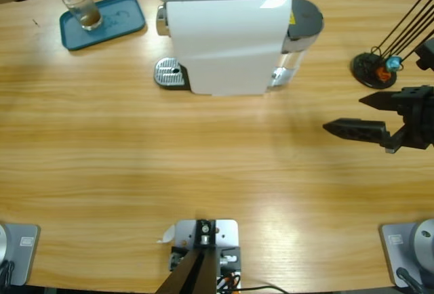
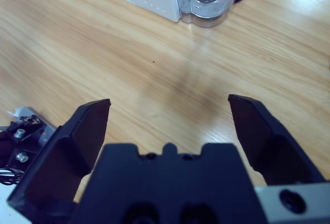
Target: Pour coffee
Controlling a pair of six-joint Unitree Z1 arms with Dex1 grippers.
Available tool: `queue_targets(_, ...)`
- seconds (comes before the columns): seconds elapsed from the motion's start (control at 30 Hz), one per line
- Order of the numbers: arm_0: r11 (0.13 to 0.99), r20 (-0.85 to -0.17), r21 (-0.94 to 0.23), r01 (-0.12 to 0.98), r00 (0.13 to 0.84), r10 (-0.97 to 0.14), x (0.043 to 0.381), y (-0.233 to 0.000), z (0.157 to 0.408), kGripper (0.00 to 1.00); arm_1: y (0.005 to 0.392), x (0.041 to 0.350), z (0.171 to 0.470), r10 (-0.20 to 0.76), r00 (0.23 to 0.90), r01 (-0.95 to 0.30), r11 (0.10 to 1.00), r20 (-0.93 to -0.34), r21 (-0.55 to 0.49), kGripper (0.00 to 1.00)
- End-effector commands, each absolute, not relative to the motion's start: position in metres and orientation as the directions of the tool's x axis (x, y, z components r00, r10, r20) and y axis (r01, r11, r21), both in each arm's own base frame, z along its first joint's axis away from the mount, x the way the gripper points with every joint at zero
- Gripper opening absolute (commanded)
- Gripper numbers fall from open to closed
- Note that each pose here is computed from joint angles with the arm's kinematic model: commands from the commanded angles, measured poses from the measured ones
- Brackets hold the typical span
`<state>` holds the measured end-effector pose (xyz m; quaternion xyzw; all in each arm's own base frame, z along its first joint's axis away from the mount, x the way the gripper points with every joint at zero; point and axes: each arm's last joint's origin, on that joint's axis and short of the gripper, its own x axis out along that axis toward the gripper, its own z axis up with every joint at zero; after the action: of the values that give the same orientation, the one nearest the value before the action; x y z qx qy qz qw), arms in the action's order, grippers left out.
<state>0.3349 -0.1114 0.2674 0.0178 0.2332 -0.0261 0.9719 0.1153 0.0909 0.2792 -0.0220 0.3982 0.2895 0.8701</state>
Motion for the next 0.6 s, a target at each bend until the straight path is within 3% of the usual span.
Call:
queue_targets(0.03, 0.975, -0.442, -0.095, 0.200, 0.869, -0.221, 0.239, -0.117, 0.279, 1.000, 0.083, 0.103, 0.279, 0.489, 0.533, -0.517, 0.834, -0.691, 0.192, 1.000)
queue_targets(0.13, 0.900, -0.430, -0.148, 0.410, 0.793, -0.432, 0.203, -0.123, 0.283, 0.989, 0.083, 0.104, 0.278, 0.488, 0.535, -0.516, 0.835, -0.689, 0.191, 1.000)
queue_targets(0.3, 0.669, -0.466, -0.191, 0.719, 0.533, -0.706, 0.148, -0.118, 0.287, 1.000, 0.079, 0.099, 0.279, 0.496, 0.548, -0.518, 0.833, -0.673, 0.192, 1.000)
queue_targets(0.47, 0.472, -0.482, -0.187, 0.862, 0.338, -0.809, 0.099, -0.116, 0.296, 1.000, 0.079, 0.098, 0.278, 0.492, 0.549, -0.517, 0.835, -0.676, 0.189, 1.000)
queue_targets(0.6, 0.331, -0.497, -0.154, 0.931, 0.216, -0.840, 0.082, -0.124, 0.295, 1.000, 0.080, 0.098, 0.285, 0.493, 0.532, -0.522, 0.831, -0.688, 0.192, 1.000)
